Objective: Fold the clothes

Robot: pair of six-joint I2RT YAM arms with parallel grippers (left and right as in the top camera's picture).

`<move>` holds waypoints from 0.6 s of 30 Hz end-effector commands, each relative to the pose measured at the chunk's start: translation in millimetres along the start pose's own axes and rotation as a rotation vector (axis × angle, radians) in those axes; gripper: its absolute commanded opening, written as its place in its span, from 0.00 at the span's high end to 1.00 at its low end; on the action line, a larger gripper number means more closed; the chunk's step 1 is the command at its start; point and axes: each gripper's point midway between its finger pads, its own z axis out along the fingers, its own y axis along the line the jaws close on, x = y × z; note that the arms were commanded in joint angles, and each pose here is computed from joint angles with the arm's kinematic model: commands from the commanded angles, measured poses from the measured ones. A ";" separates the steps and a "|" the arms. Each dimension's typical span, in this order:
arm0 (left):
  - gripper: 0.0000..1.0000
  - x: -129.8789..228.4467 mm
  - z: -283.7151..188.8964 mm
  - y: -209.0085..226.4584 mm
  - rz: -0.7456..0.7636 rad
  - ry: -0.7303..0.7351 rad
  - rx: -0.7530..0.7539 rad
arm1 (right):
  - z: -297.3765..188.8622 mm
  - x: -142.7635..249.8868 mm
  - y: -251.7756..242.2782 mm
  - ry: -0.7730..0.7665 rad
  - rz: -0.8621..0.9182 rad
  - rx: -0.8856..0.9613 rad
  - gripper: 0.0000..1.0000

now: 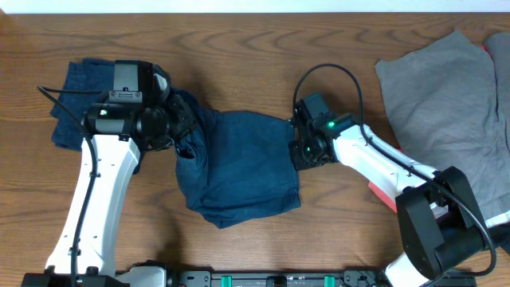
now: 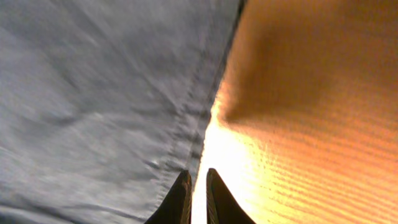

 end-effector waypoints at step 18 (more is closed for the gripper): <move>0.93 77.6 18.5 -64.6 0.197 0.139 0.044 | 37.9 40.0 23.9 0.032 -0.099 -0.063 0.91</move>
